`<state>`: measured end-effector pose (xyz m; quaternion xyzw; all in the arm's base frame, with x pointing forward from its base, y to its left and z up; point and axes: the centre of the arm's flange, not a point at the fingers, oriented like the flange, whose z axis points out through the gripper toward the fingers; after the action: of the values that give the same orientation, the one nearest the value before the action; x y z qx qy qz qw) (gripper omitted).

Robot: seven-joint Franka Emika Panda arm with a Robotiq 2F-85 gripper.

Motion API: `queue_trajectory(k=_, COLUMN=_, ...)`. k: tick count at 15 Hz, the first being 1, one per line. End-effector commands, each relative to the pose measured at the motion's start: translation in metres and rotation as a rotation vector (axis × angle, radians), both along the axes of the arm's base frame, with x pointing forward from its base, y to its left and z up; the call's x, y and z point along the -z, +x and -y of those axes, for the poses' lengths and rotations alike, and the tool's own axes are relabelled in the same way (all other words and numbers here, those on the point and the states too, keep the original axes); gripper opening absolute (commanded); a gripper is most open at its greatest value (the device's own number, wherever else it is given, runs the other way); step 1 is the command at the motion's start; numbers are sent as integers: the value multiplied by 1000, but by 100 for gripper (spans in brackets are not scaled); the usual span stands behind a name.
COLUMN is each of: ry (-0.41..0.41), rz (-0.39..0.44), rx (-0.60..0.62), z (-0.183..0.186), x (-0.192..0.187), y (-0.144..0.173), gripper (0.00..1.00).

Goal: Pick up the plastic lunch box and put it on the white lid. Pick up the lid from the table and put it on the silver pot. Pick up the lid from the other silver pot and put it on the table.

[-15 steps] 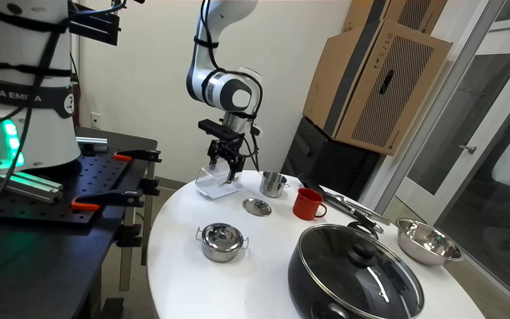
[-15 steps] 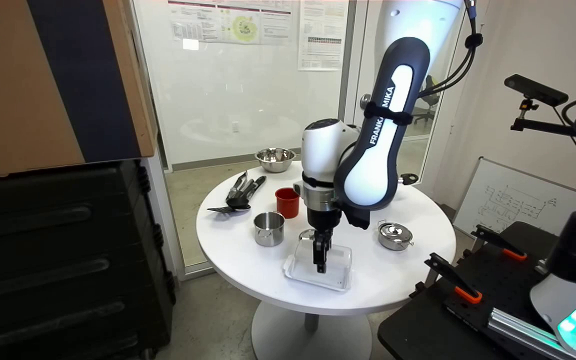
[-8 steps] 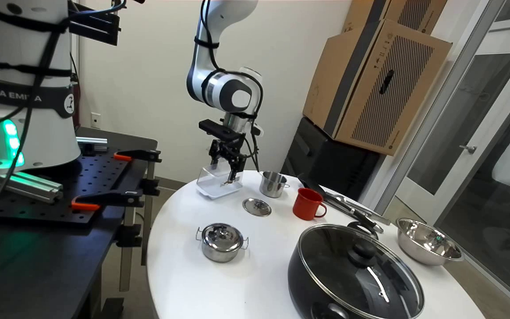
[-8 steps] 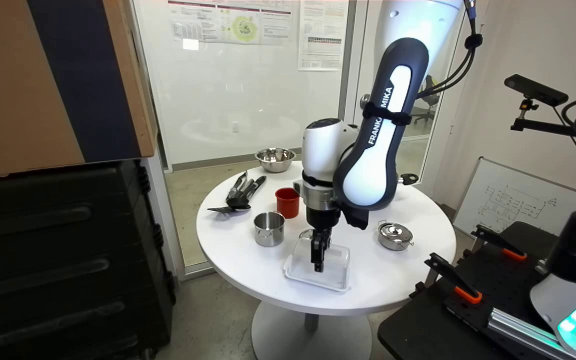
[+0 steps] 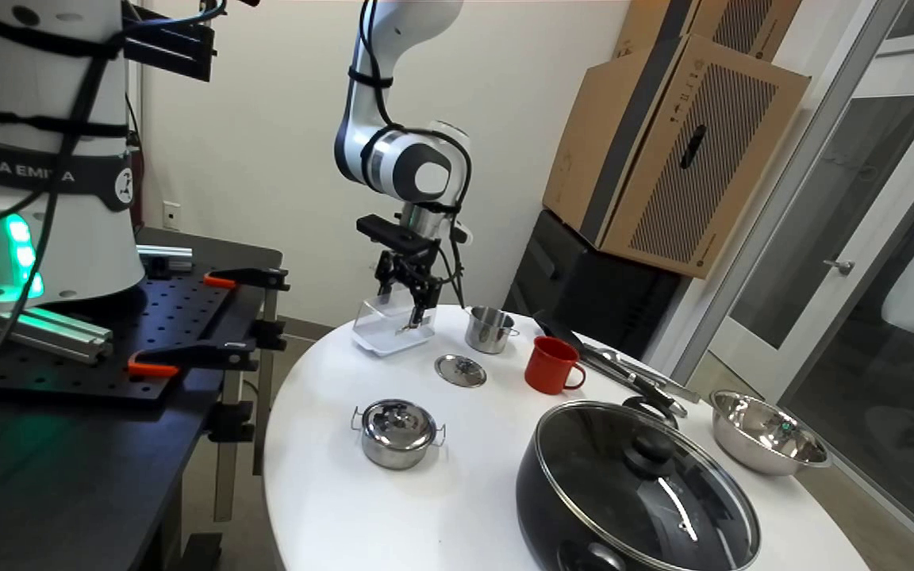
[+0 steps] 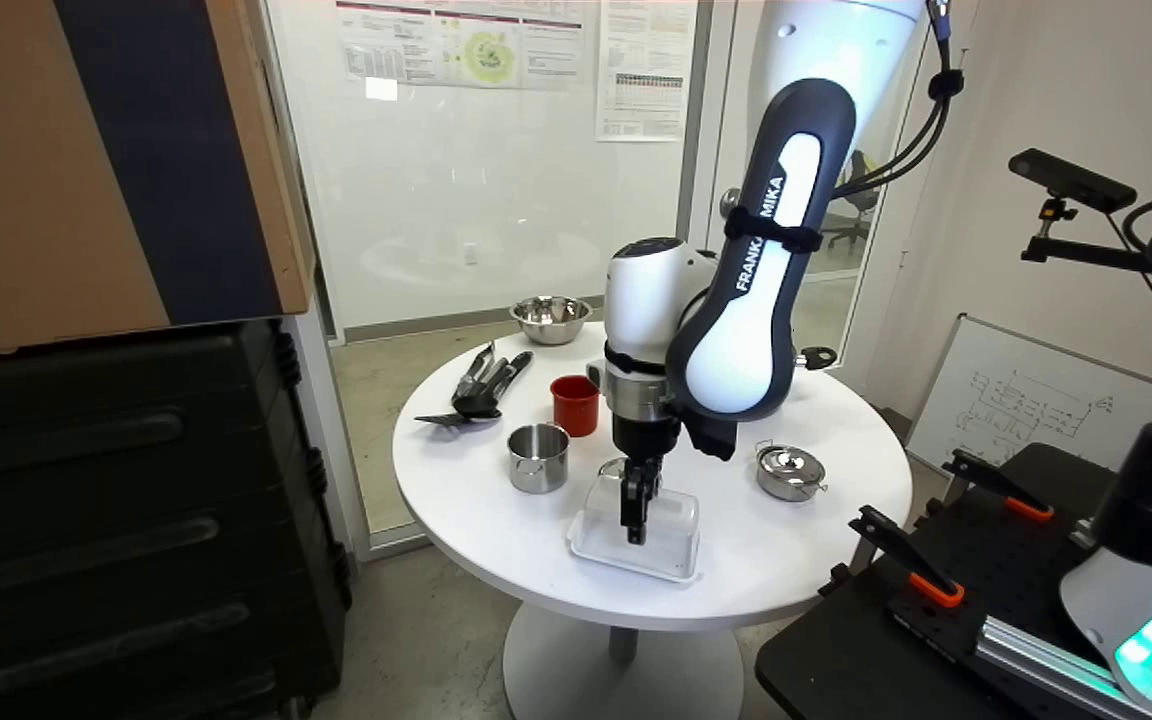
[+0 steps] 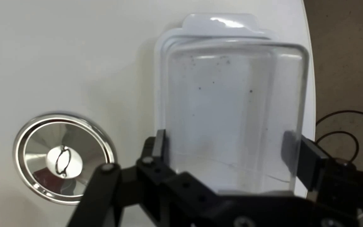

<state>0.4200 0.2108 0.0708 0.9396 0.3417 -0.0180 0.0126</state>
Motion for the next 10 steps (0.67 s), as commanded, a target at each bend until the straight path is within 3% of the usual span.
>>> queue_trajectory(k=1, ry=9, rz=22, rx=25, z=0, x=1, y=2, gripper=64)
queue_trajectory(k=5, ry=-2, rz=26, rx=27, z=2, x=2, y=3, gripper=64)
queue_trajectory(k=6, ry=-5, rz=24, rx=26, z=2, x=2, y=3, gripper=97)
queue_trajectory(k=10, ry=-7, rz=20, rx=26, z=2, x=2, y=2, gripper=100)
